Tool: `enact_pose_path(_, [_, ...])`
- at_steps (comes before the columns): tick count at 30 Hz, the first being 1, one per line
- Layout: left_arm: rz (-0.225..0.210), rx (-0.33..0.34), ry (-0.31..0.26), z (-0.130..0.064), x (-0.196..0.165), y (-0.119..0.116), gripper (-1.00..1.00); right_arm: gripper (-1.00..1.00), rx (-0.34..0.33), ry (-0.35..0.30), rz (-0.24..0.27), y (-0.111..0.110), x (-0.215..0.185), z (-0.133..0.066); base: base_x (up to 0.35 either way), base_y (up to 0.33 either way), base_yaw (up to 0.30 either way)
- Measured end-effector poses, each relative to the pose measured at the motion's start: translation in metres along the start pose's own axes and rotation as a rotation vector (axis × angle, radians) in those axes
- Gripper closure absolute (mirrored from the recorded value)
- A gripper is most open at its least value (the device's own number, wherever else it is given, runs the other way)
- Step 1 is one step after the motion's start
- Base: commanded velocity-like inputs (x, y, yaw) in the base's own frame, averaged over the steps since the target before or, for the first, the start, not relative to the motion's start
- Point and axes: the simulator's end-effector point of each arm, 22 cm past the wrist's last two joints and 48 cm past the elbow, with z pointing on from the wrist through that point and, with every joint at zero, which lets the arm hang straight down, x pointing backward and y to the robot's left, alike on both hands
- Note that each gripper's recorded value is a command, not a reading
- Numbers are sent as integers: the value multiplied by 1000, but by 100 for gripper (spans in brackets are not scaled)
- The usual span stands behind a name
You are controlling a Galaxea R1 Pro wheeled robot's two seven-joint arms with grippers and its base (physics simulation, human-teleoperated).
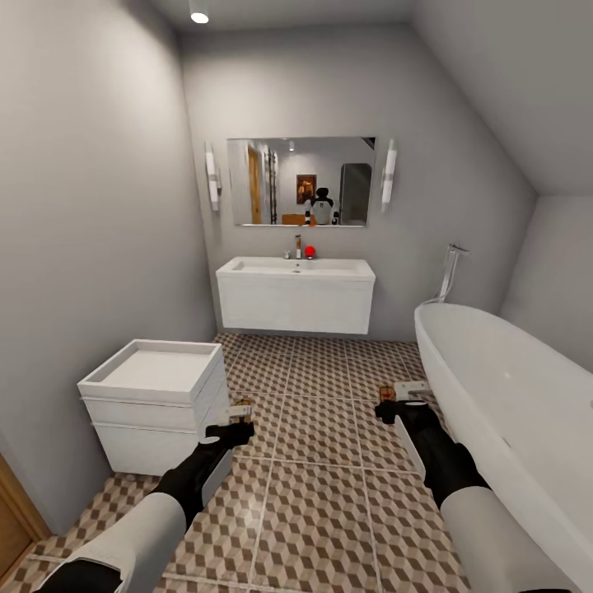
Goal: Take the four mousetraps from the cabinet in the bathroom and place them on the bathroom floor. Make sure all four end up on the same floor surface, and ensure that at least two of them are either under or directly next to the same bathroom sink.
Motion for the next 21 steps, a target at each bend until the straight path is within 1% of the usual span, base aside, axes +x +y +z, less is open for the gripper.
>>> enact_pose_path(4, [-1, 0, 0, 0, 0, 0, 100, 100, 0, -1, 1, 0, 0, 0, 126, 0, 0])
enact_pose_path(21, [-2, 1, 0, 0, 0, 0, 100, 100, -1, -8, 3, 0, -2, -1, 314, 0, 0])
